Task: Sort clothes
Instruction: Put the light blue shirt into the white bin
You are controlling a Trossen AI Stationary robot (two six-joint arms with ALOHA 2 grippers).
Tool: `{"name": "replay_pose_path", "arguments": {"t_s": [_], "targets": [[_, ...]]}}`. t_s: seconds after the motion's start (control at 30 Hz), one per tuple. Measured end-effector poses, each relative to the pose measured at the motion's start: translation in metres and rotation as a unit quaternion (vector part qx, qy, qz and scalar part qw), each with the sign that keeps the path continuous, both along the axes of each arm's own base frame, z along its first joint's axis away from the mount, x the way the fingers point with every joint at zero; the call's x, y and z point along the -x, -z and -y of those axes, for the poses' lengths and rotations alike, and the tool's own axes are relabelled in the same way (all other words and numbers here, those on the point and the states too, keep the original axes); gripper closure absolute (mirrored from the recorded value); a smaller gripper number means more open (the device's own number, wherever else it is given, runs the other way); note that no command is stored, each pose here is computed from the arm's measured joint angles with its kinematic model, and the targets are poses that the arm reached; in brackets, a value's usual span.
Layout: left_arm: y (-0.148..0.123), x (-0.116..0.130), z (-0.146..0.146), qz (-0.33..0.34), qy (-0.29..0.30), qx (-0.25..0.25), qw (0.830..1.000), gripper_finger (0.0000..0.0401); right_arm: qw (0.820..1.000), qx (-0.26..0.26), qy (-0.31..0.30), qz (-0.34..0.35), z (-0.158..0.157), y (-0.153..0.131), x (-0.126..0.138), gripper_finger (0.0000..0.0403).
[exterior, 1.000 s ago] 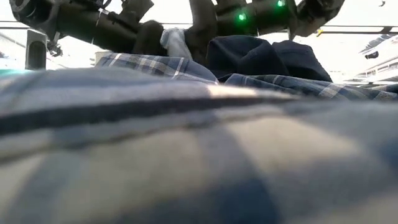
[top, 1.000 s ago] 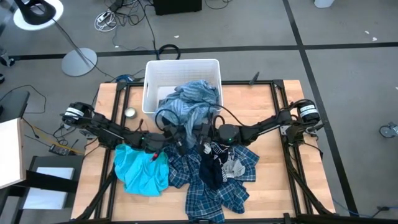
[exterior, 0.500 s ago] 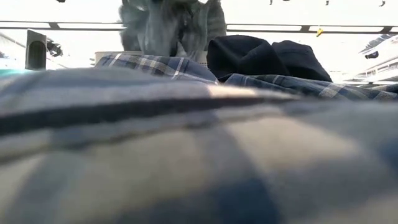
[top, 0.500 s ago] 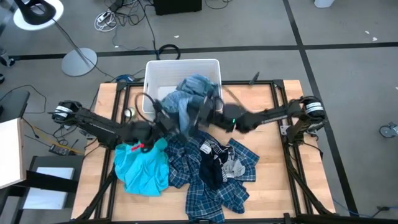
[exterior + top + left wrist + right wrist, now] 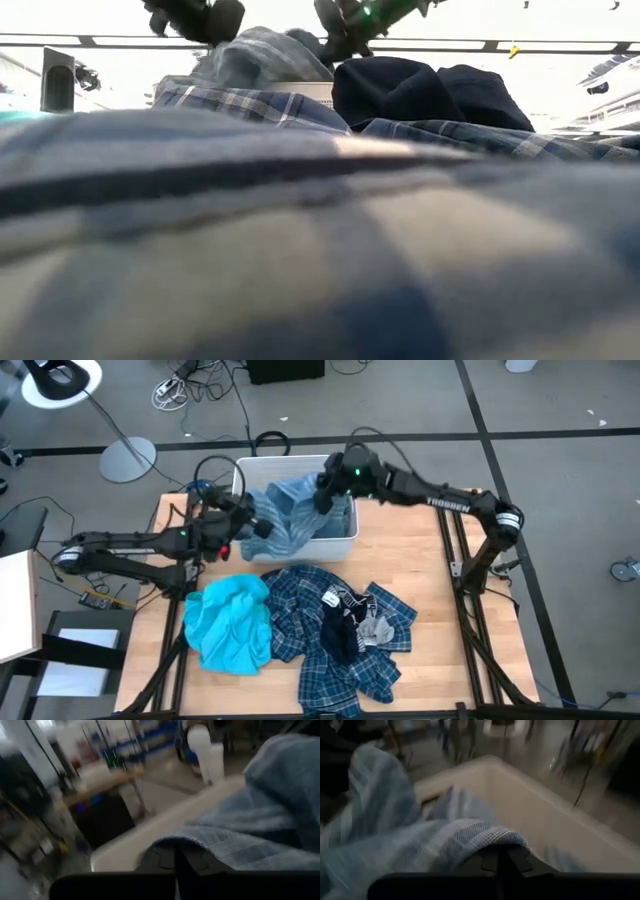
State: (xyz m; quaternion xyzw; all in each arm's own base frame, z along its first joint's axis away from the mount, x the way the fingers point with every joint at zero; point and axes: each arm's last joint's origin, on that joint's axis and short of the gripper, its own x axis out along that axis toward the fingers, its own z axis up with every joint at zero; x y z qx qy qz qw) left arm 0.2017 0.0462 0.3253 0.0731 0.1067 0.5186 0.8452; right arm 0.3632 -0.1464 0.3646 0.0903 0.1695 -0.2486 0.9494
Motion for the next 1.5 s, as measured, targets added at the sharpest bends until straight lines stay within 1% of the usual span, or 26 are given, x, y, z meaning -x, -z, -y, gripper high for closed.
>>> {"name": "replay_pose_path", "arguments": {"t_s": [0.07, 0.13, 0.2, 0.27, 0.33, 0.4, 0.53, 0.57, 0.63, 0.73, 0.77, 0.8, 0.87, 0.9, 0.97, 1.03, 1.13, 1.23, 1.37, 1.5], "targets": [[0.004, 0.008, -0.007, 0.025, 0.006, 0.046, 0.999, 0.0401, 0.997, -0.066, -0.026, -0.02, 0.012, 0.008, 0.009, 0.0403], [0.008, 0.017, -0.012, 0.046, 0.012, 0.093, 0.995, 0.0401, 0.991, -0.115, -0.059, -0.034, 0.019, 0.013, 0.016, 0.0403], [0.008, 0.023, -0.013, 0.062, 0.026, 0.122, 0.99, 0.0401, 0.985, -0.14, -0.094, -0.035, 0.02, 0.015, 0.018, 0.0403], [0.005, 0.029, -0.012, 0.074, 0.045, 0.135, 0.987, 0.0401, 0.981, -0.152, -0.119, -0.03, 0.018, 0.014, 0.018, 0.0403], [0.001, 0.035, -0.009, 0.086, 0.07, 0.141, 0.984, 0.0401, 0.979, -0.149, -0.138, -0.016, 0.013, 0.009, 0.017, 0.0403], [-0.004, 0.043, -0.004, 0.098, 0.108, 0.151, 0.978, 0.0401, 0.978, -0.144, -0.151, -0.006, 0.008, 0.004, 0.017, 0.0403], [-0.01, 0.06, 0.006, 0.103, 0.193, 0.177, 0.96, 0.0401, 0.979, -0.125, -0.161, 0.017, -0.002, -0.006, 0.016, 0.0402], [-0.011, 0.064, 0.009, 0.107, 0.216, 0.184, 0.953, 0.0401, 0.981, -0.112, -0.156, 0.029, -0.004, -0.011, 0.016, 0.0402], [-0.013, 0.074, 0.015, 0.117, 0.246, 0.198, 0.942, 0.0401, 0.988, -0.087, -0.123, 0.035, -0.009, -0.017, 0.017, 0.0403], [-0.014, 0.084, 0.023, 0.126, 0.269, 0.217, 0.93, 0.0401, 0.997, -0.044, -0.055, 0.026, -0.015, -0.019, 0.015, 0.0403], [-0.013, 0.086, 0.026, 0.123, 0.274, 0.226, 0.926, 0.0401, 0.998, -0.034, -0.056, 0.021, -0.017, -0.019, 0.015, 0.0403], [-0.012, 0.088, 0.028, 0.121, 0.28, 0.233, 0.923, 0.0401, 0.997, -0.029, -0.071, 0.018, -0.02, -0.019, 0.013, 0.0403], [-0.01, 0.09, 0.032, 0.117, 0.289, 0.242, 0.919, 0.0401, 0.989, -0.041, -0.139, 0.032, -0.025, -0.017, 0.006, 0.0403], [-0.01, 0.09, 0.034, 0.113, 0.291, 0.244, 0.918, 0.0401, 0.982, -0.055, -0.175, 0.041, -0.028, -0.014, 0.001, 0.0403], [-0.009, 0.09, 0.037, 0.11, 0.297, 0.245, 0.916, 0.0401, 0.971, -0.089, -0.216, 0.054, -0.032, -0.006, -0.01, 0.0403], [-0.007, 0.09, 0.039, 0.105, 0.299, 0.254, 0.914, 0.0401, 0.964, -0.115, -0.231, 0.065, -0.034, 0.003, -0.022, 0.0403], [-0.004, 0.091, 0.042, 0.093, 0.3, 0.264, 0.912, 0.0401, 0.959, -0.132, -0.242, 0.066, -0.031, 0.02, -0.037, 0.0403], [-0.002, 0.093, 0.044, 0.084, 0.291, 0.269, 0.914, 0.0401, 0.96, -0.158, -0.225, 0.043, -0.02, 0.045, -0.048, 0.0403], [-0.002, 0.095, 0.046, 0.085, 0.297, 0.272, 0.911, 0.0401, 0.961, -0.219, -0.17, 0.011, 0.013, 0.074, -0.058, 0.0403], [-0.002, 0.095, 0.049, 0.082, 0.305, 0.271, 0.909, 0.04, 0.954, -0.275, -0.118, -0.035, 0.043, 0.107, -0.065, 0.0403]]}}
